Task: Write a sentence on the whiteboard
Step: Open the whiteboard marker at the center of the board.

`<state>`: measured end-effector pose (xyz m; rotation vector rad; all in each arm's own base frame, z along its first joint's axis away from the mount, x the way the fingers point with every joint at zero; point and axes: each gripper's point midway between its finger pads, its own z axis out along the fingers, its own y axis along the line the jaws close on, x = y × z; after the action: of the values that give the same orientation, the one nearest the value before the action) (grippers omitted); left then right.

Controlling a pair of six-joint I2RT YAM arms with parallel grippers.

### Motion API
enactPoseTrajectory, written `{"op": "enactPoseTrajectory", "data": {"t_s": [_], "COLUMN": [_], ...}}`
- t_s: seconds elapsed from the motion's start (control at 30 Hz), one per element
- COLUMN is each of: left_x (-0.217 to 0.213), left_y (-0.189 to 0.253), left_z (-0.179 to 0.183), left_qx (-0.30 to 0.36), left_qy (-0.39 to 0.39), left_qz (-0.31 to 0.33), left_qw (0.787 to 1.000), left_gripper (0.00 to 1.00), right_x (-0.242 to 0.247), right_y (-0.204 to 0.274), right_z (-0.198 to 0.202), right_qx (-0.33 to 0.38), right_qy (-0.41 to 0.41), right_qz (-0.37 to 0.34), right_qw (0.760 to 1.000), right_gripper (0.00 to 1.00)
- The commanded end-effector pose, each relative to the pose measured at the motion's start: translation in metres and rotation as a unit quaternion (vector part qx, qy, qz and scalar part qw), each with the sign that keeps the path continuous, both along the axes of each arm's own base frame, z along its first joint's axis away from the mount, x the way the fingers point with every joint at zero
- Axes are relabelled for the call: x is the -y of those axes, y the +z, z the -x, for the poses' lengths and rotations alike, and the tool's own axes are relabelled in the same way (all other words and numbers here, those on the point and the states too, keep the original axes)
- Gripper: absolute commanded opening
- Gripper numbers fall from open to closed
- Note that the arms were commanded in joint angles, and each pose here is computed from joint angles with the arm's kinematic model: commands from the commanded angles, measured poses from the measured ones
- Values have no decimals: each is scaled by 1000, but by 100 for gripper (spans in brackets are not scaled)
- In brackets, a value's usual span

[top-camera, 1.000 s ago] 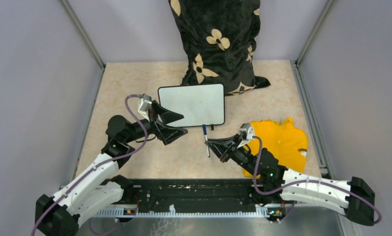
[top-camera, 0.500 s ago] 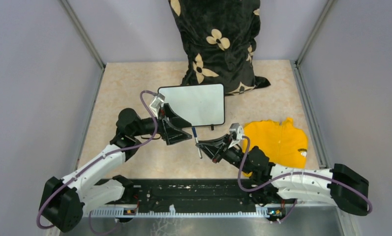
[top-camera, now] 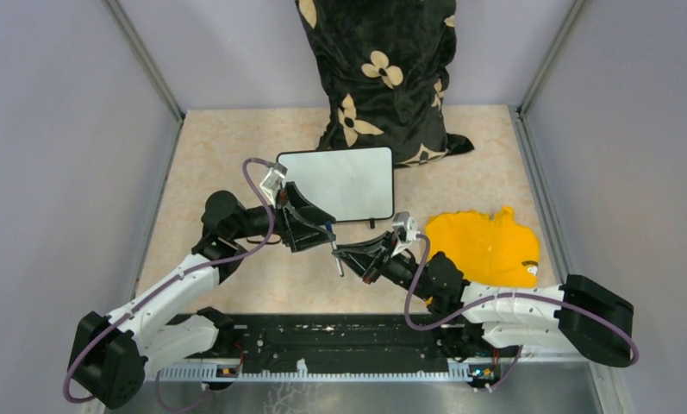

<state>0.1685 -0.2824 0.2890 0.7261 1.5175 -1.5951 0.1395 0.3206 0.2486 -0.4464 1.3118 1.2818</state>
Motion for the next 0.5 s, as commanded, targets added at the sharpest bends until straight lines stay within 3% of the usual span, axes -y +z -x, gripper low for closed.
{"op": "enactPoseTrajectory", "data": {"t_s": [0.0, 0.13, 0.47], "left_x": [-1, -1, -1], "left_y": [20, 21, 23], "left_z": [4, 7, 9], "left_qx": [31, 33, 35], "left_qy": [-2, -8, -14], "left_qz": [22, 24, 27], "left_qw": [999, 999, 999], "left_gripper": [73, 55, 33], "right_x": [-1, 0, 1], "right_y": [45, 43, 39], "right_z": [6, 5, 4], "right_qx": [21, 17, 14], "right_qy": [16, 12, 9], "right_qz": [-62, -58, -51], "right_qw": [998, 998, 999], "right_gripper": [0, 0, 0]}}
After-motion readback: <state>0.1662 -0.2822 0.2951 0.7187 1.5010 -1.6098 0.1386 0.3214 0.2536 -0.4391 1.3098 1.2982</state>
